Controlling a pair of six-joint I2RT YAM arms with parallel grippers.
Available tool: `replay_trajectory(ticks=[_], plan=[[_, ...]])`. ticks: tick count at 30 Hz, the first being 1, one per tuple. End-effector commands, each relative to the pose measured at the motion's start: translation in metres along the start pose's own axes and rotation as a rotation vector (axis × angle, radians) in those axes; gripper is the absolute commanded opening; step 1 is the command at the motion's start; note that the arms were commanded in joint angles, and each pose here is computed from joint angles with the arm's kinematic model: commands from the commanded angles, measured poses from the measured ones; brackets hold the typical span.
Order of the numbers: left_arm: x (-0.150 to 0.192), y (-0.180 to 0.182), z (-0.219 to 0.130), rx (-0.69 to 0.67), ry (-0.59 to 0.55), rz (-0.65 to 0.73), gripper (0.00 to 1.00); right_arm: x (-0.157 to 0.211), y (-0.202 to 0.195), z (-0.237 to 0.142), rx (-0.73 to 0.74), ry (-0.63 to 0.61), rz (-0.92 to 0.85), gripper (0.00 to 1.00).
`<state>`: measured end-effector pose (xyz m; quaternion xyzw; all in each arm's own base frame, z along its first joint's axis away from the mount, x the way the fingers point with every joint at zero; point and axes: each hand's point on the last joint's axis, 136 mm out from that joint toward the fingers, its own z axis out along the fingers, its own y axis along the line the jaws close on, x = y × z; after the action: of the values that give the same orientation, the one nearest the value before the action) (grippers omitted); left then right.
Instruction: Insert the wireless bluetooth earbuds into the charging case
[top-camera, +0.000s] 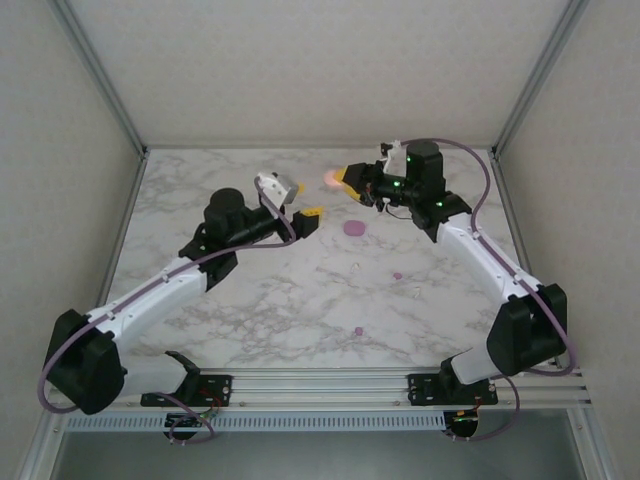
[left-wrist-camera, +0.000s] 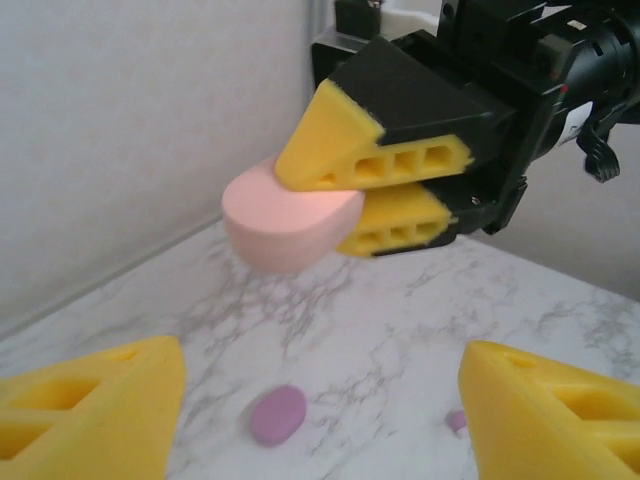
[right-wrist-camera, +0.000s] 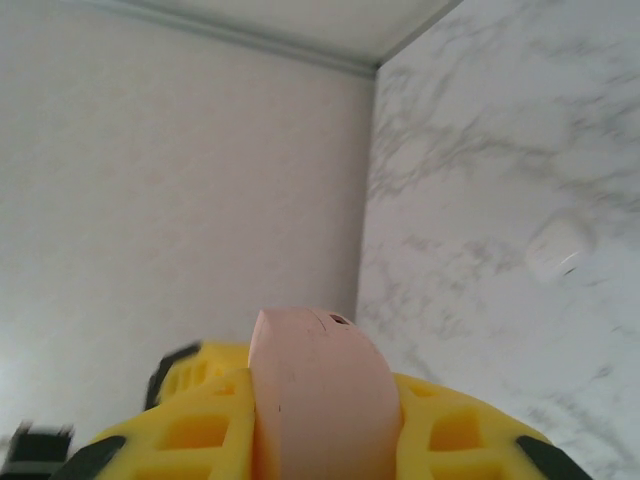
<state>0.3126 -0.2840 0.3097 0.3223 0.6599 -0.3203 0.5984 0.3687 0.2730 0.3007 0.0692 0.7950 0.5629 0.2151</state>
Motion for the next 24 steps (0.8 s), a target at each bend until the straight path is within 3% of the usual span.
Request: replay_trajectory(ticks=[1,9,18,24], plan=[[-0.022,0.025,-0.027,-0.186,-0.088,-0.018,0.75,-0.02,-0.066,0.027,0.16,-0.067,0.027,0.15],[-0.032,0.062,-0.069,-0.454,-0.11,-0.108,1.0,-0.019,-0.15,0.1,0.317,0.025,0.088,0.16],[-0.027,0.099,-0.097,-0.632,-0.094,-0.291,1.0,-0.004,-0.196,0.159,0.472,0.158,0.072,0.19],[-0.019,0.109,-0.099,-0.655,-0.034,-0.383,1.0,-0.001,-0.21,0.182,0.513,0.195,0.047,0.21]])
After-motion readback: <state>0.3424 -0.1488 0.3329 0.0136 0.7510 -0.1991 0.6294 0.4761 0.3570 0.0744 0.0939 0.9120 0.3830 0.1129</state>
